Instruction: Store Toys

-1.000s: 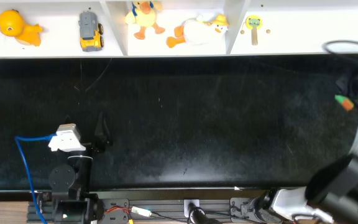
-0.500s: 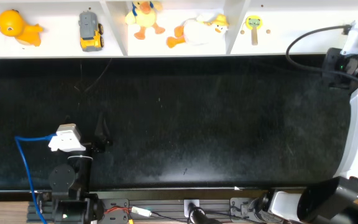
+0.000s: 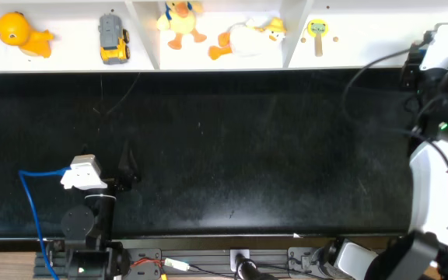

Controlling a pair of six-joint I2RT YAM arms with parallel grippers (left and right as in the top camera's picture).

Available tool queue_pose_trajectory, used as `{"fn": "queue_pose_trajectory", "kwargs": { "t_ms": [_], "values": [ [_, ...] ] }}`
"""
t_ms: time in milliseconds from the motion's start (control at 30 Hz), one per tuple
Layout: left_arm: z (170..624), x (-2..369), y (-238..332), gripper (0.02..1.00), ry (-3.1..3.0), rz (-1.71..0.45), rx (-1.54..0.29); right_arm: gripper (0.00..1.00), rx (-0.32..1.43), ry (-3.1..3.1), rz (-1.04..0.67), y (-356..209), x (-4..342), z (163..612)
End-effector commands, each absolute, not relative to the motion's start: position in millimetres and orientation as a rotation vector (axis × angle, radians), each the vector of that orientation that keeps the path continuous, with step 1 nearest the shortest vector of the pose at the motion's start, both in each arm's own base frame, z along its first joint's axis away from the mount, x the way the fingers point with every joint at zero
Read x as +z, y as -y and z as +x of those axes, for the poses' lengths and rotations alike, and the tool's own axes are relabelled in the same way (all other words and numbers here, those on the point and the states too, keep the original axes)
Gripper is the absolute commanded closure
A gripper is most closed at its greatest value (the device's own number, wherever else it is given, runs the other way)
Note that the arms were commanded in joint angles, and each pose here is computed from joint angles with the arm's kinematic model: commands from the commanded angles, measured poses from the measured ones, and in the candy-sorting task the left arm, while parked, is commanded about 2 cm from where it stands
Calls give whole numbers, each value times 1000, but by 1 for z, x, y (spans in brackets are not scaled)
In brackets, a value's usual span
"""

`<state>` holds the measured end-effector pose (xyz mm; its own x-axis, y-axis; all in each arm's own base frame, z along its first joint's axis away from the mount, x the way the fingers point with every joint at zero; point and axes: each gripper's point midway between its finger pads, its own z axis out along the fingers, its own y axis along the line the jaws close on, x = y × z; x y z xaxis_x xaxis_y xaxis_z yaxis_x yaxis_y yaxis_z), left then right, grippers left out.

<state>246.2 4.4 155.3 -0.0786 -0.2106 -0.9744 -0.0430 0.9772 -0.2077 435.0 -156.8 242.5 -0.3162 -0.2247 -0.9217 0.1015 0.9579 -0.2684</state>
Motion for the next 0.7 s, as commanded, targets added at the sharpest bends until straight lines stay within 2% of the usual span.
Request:
{"fn": "queue_pose_trajectory", "kwargs": {
  "t_ms": [33, 200, 700],
  "values": [
    [246, 156, 0, 20, -1640, -199, -175, 956, -204, -1781, -209, 160, 199, 446],
    [246, 156, 0, 20, -1641, -199, -175, 956, -2, -1716, -242, 171, 173, 459],
    [246, 156, 0, 23, -1640, -199, -175, 954, 45, -1651, -256, 182, 180, 508]
  ]
}}
